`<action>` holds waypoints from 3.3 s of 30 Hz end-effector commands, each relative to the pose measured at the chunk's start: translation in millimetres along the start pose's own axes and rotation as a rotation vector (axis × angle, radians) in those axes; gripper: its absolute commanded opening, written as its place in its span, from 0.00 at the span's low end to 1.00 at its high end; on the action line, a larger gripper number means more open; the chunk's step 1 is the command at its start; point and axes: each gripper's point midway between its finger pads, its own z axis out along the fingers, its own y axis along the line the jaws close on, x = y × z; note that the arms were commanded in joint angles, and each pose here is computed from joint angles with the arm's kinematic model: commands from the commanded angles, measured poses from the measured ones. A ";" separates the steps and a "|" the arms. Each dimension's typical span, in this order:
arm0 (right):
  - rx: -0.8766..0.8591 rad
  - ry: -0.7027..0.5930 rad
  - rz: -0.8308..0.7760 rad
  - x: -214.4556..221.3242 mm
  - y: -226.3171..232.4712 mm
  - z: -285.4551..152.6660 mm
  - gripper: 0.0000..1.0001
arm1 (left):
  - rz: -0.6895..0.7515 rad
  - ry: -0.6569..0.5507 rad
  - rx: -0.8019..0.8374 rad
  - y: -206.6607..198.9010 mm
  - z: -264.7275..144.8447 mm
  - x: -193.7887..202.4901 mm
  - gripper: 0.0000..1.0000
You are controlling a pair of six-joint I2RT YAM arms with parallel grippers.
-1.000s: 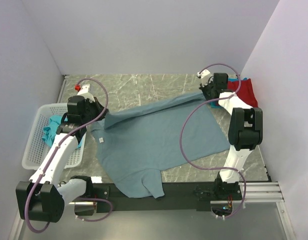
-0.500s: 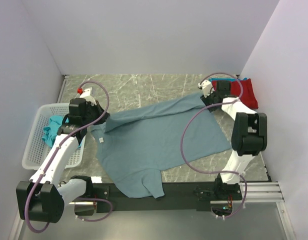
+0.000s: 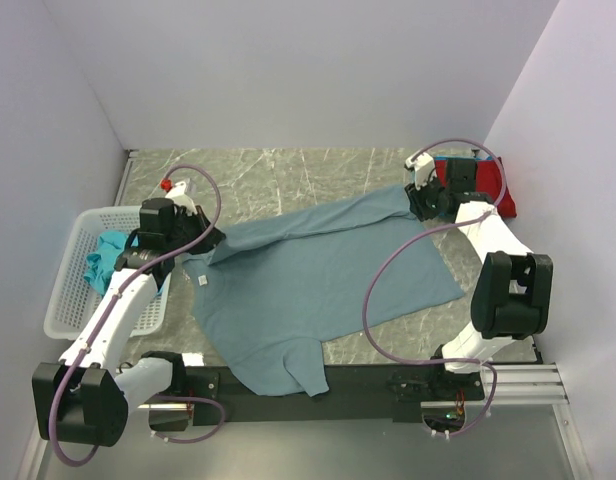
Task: Fold and stack the t-shirts
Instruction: Fold the tshirt
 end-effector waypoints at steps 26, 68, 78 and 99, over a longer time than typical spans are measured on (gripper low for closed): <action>-0.074 -0.040 0.084 3.0 12.4 -13.2 0.41 | -0.049 0.233 0.178 -40.0 -13.7 59.5 0.03; -0.135 -0.086 0.150 7.5 13.7 -26.3 0.44 | 0.036 0.541 -0.204 35.5 131.5 81.7 0.47; -0.145 -0.093 0.162 8.0 13.2 -28.7 0.46 | 0.022 0.562 -0.173 31.3 131.0 89.0 0.28; -0.137 -0.100 0.171 7.7 8.1 -33.9 0.47 | 0.003 0.608 0.111 -34.3 117.0 99.9 0.01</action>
